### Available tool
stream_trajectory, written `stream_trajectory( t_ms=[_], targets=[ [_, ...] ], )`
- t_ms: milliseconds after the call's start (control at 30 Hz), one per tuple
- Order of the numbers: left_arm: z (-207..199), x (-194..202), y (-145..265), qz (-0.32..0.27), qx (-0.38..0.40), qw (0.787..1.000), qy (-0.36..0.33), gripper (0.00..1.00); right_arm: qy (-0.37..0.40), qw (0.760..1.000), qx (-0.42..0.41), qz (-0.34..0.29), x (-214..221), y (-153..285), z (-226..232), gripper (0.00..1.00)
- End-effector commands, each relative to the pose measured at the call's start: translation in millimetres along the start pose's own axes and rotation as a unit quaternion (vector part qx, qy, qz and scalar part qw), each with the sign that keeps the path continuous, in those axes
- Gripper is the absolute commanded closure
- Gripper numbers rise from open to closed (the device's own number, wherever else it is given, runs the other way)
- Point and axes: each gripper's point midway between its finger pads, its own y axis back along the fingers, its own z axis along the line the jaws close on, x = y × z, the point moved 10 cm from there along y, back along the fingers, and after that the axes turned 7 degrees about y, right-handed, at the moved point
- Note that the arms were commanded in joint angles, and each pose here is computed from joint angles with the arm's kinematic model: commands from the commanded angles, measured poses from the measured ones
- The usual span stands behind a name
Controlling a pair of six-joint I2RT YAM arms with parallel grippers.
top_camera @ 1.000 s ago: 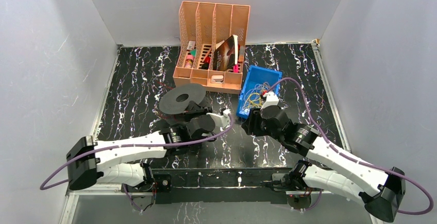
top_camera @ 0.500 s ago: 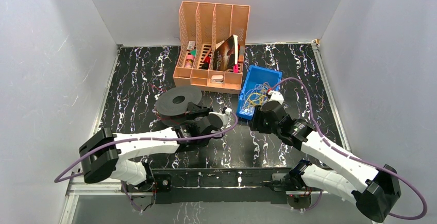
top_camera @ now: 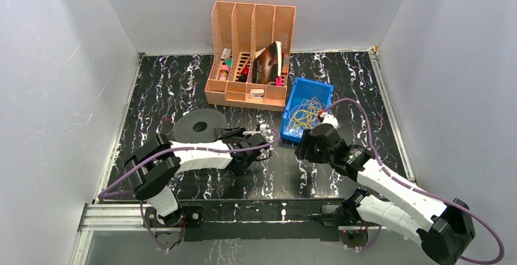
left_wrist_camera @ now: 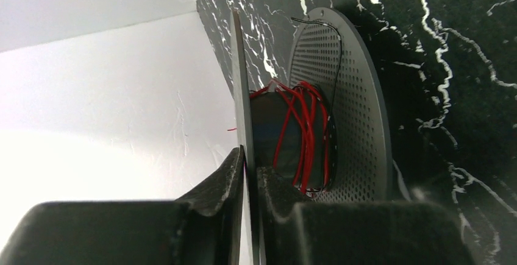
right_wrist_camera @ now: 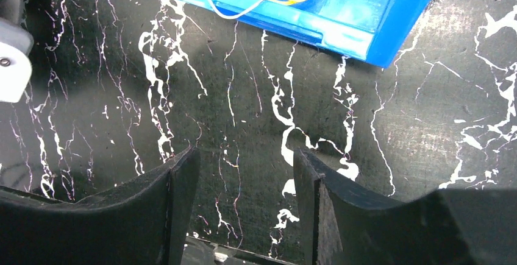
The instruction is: Wrap the cables
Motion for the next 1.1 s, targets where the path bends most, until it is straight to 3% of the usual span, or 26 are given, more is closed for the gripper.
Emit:
stream_trajectory(
  t_ms=[0,133,500,867,1067],
  targets=[
    [-6.4,-2.9,-1.8,0.017,0.020,0.999,0.023,0.87,-0.013,0.999,-0.019,-0.022,-6.4,2.6,3.6,0.34],
    [-15.1,-8.9,-4.2,0.016,0.047,0.998,0.031,0.69,-0.008,1.000,-0.023,-0.018,-5.4,1.5,3.6,0.34],
    [-23.8,-16.7,1.3,0.002,0.138,0.985,0.102,0.42,0.003,1.000,-0.015,-0.024,-10.1,5.6,3.3,0.32],
    [-2.5,-27.2,26.9,-0.062,0.257,0.939,0.219,0.27,0.015,0.999,-0.001,-0.046,-20.8,12.0,3.7,0.30],
    [22.2,-35.7,48.3,-0.122,0.346,0.890,0.269,0.11,0.035,0.998,0.028,-0.042,-31.6,13.4,5.2,0.21]
  ],
)
